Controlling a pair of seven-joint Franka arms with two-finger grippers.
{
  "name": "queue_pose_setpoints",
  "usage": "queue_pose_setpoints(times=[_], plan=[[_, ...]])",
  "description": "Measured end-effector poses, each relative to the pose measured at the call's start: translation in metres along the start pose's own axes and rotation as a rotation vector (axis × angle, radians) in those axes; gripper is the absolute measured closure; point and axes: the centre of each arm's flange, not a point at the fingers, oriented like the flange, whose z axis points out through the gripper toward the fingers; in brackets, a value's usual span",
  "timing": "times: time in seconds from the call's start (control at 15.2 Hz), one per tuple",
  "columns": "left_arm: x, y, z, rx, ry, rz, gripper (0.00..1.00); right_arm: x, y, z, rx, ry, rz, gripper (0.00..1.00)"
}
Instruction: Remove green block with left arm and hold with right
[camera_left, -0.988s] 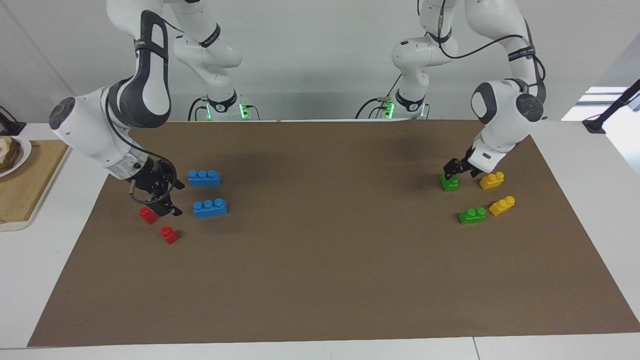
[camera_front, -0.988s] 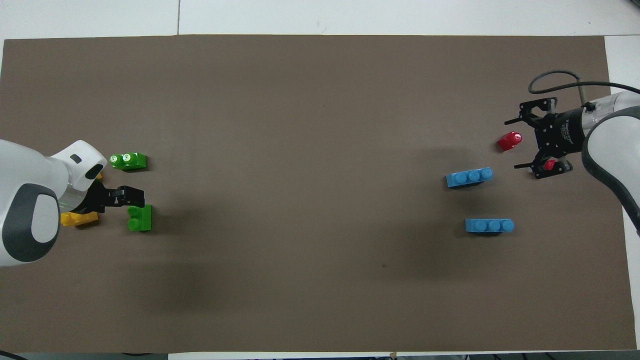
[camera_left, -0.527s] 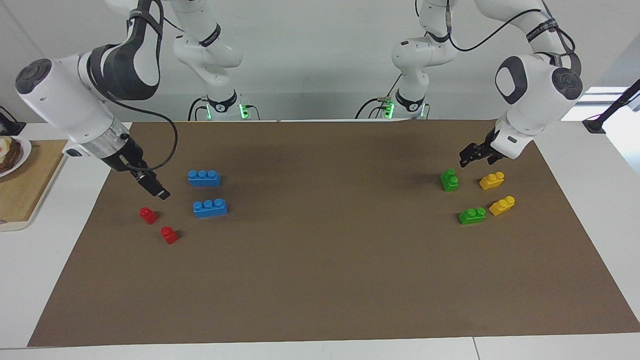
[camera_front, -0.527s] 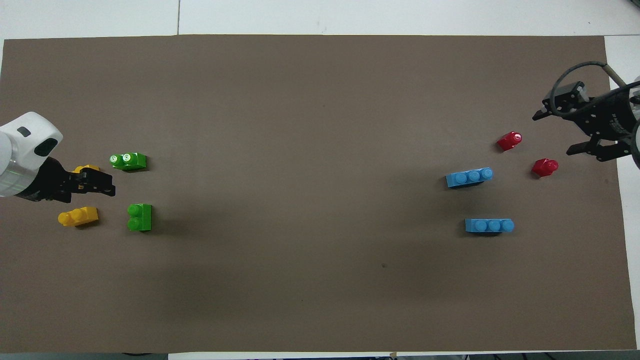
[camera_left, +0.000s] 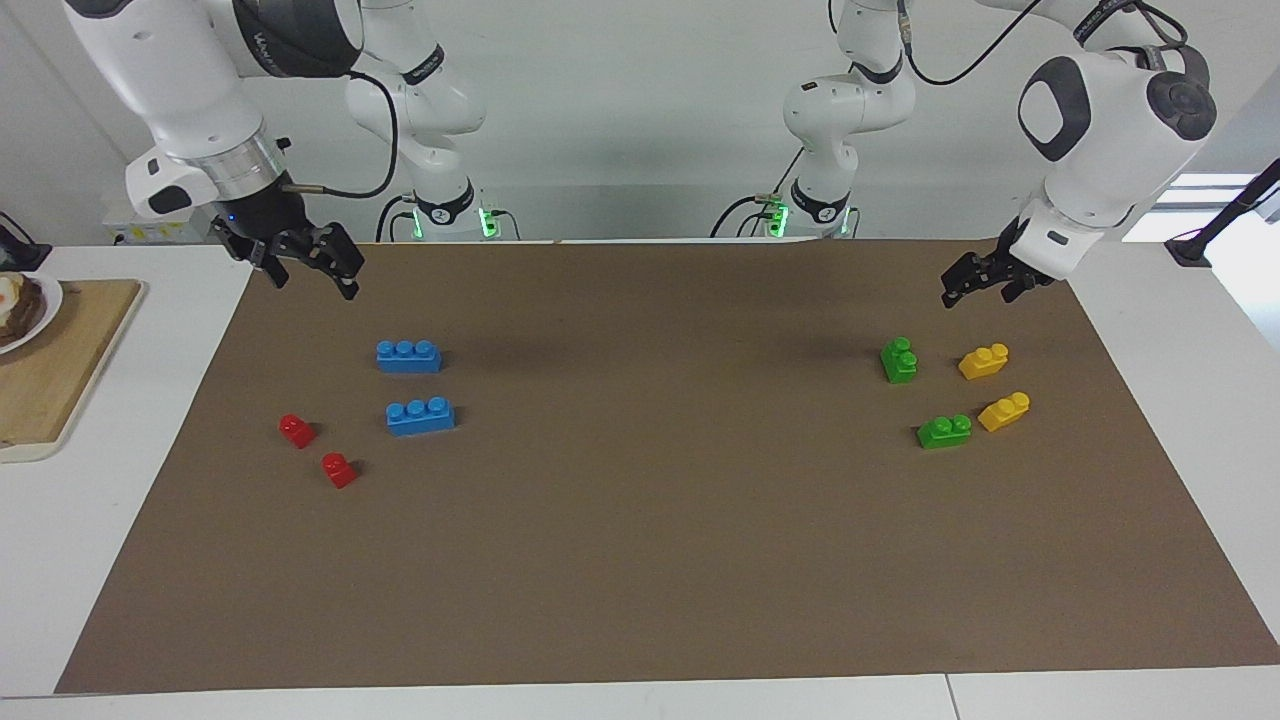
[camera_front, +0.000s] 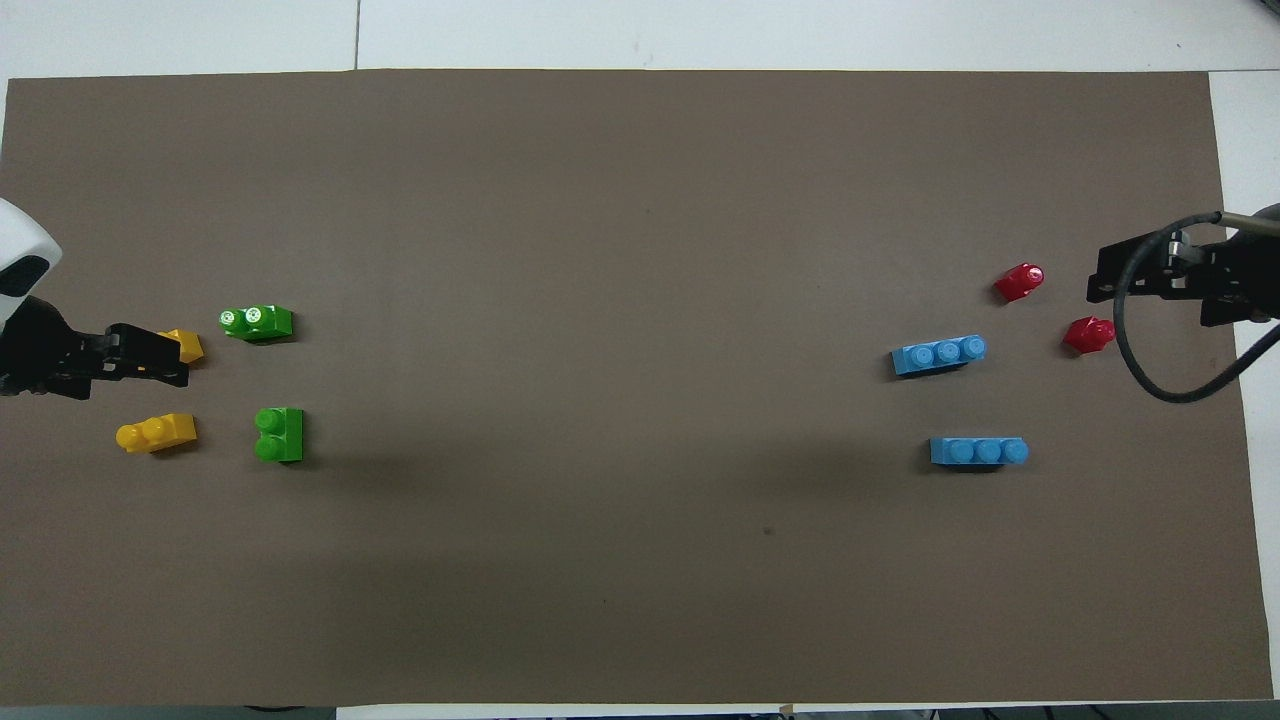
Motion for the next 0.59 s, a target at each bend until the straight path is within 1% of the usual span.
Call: queue_pose_setpoints(times=[0.2,0.4,0.59], plan=[[-0.001,0.012,-0.014,0.005,0.010,0.022,0.00,-0.002,-0.007,0.002,-0.001,-0.004,-0.051,0.00],[0.001,0.018,-0.022,0.010,0.024,0.036,0.00,-0.002,-0.010,0.004,-0.001,-0.008,-0.062,0.00],[0.006,0.030,-0.037,0.011,0.018,0.058,0.00,-0.001,-0.010,0.007,-0.003,-0.014,-0.074,0.00]])
